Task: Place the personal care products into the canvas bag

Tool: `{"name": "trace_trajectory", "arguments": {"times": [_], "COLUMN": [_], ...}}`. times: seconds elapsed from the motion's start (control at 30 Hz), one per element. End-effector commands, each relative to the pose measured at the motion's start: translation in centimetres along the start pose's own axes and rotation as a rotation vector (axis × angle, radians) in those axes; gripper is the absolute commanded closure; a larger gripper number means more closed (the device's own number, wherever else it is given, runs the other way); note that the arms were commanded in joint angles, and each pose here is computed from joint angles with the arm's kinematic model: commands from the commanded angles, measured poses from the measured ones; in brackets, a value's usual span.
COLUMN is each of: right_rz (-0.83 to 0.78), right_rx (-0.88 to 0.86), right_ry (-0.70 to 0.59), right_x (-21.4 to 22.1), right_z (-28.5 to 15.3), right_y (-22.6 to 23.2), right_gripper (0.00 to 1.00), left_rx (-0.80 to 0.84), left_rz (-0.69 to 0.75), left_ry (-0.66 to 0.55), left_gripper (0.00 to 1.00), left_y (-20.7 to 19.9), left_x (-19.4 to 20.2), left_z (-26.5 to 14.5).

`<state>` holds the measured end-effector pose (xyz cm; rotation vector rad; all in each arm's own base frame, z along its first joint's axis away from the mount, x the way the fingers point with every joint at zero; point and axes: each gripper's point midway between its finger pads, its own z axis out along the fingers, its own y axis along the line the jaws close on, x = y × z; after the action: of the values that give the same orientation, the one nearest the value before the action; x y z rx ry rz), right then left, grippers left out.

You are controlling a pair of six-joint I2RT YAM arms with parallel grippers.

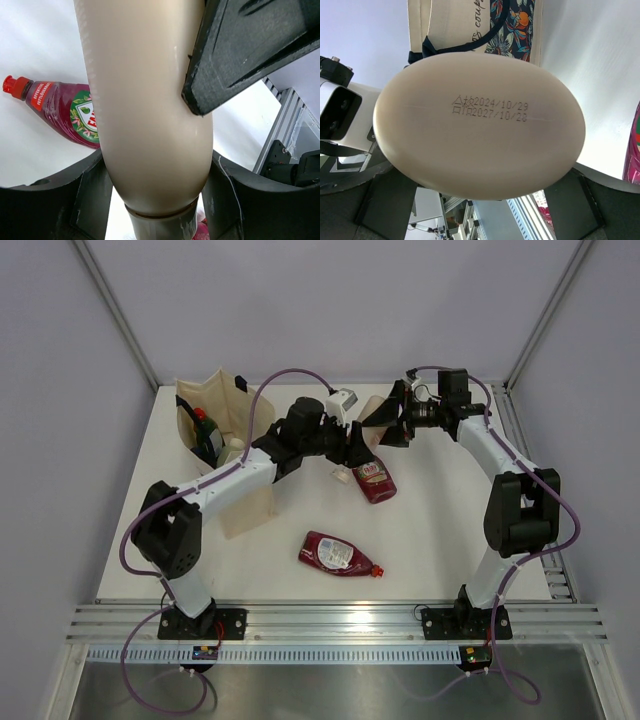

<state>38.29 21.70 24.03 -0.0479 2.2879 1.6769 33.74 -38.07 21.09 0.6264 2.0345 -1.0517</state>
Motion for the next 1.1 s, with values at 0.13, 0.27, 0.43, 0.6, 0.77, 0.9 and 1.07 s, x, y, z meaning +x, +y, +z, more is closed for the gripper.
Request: {"name": "trace_trajectory", "arguments": {"times": [0.13, 0.27, 0.43, 0.6, 0.77, 0.9, 1.07], "right_rz": [-0.221, -0.225, -0.235, -0.251, -0.272, -0.261, -0.275], "right_rx": [-0.035, -0.034, -0.039, -0.052, -0.061, -0.056, -0.071], "right_ry": [-0.175, -0.196, -0.203, -0.19, -0.192, -0.211, -0.232], "right_x": [-4.9, -5.7, -6.1, -5.9, -6.0, -6.4, -6.5], "right_z": [-2.9, -3.6, -4.5, -4.7, -5.1, -6.2, -7.3], "right_y": [4.1, 4.0, 3.8, 3.8, 4.3, 3.9, 5.2], "right_gripper": [0.0, 0.0, 0.0, 0.0, 0.0, 0.0, 0.0], "left_rx": [0.161, 0.164, 0.175, 0.199, 0.216, 0.242, 0.268], "left_rz": [0.022, 0.017, 0.0, -0.007, -0.004, -0.015, -0.011], "left_ry": [0.006, -0.004, -0.024, -0.05, -0.057, -0.076, -0.115], "left_gripper": [1.0, 1.0, 1.0, 1.0, 1.0, 1.0, 1.0], "left_y": [-4.6, -4.6, -4.8, -5.8, -6.2, -7.0, -8.4], "left_x": [-1.4, -1.7, -2.2, -3.6, -4.2, -5.2, -6.8], "left_z": [-2.6, -3.1, -3.8, -4.4, -4.9, -5.7, -7.3]}}
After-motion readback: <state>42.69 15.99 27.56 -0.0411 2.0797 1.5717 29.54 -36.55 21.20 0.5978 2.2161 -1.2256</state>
